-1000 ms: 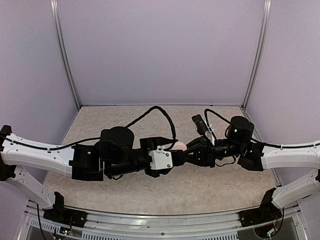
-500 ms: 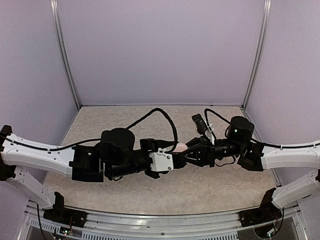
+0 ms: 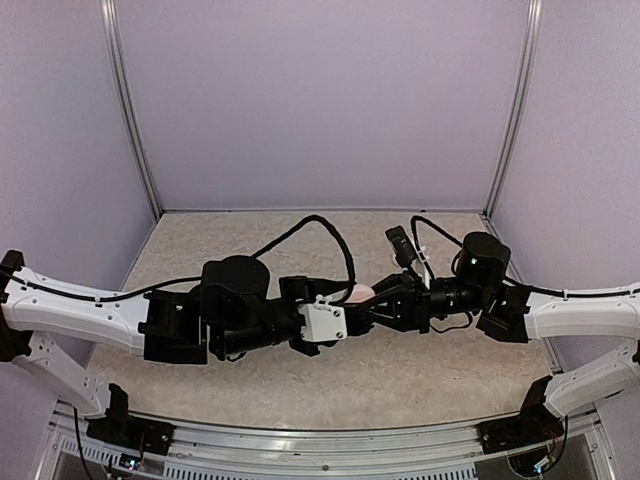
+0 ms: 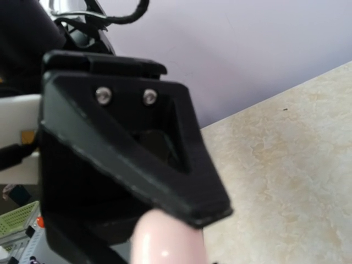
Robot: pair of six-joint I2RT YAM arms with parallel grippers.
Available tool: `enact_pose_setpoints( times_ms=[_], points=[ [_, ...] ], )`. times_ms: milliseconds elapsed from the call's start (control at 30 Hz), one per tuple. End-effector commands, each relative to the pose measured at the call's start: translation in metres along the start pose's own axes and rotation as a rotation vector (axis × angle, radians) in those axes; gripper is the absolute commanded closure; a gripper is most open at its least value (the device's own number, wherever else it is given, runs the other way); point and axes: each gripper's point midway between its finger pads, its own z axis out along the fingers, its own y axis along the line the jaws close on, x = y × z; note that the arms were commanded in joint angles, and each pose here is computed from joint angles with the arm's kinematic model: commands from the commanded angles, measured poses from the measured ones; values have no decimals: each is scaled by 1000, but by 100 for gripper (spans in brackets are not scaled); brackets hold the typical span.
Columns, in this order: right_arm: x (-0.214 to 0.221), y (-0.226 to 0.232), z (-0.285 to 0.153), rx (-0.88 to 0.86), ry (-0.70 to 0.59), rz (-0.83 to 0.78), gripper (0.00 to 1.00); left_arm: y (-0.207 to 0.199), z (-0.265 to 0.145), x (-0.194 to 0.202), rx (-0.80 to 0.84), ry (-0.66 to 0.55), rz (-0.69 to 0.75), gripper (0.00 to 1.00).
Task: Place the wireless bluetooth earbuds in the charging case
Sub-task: Pass from the right arm to the left, then place the charging case with the earbuds at the center of the board.
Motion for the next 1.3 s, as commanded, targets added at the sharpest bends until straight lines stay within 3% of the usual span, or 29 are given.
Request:
enact_pose_setpoints(
  times_ms=[0, 200, 333, 400, 667, 900, 1100, 1267],
  points=[
    [-19, -12, -7, 77, -64, -13, 75, -10, -1, -7, 25, -38, 10, 64],
    [-23, -19, -11, 99, -77, -16, 85, 0, -2, -1, -30, -22, -32, 33],
    [-29, -31, -18, 137, -88, -23, 86, 12, -8, 4, -86, -28, -94, 16],
    [-29, -46, -23, 193, -75, -19, 86, 21, -12, 9, -125, -29, -145, 2],
    [-19, -157, -55, 541, 26, 20, 85, 84, -32, 47, -364, 13, -484, 1],
    [5, -250, -70, 666, 101, 143, 83, 108, -56, 61, -462, -49, -708, 1],
    [24, -317, -78, 712, 141, 234, 84, 118, -71, 71, -507, -49, -804, 1],
    [36, -345, -90, 746, 161, 288, 84, 121, -80, 79, -538, -37, -837, 1]
  ],
)
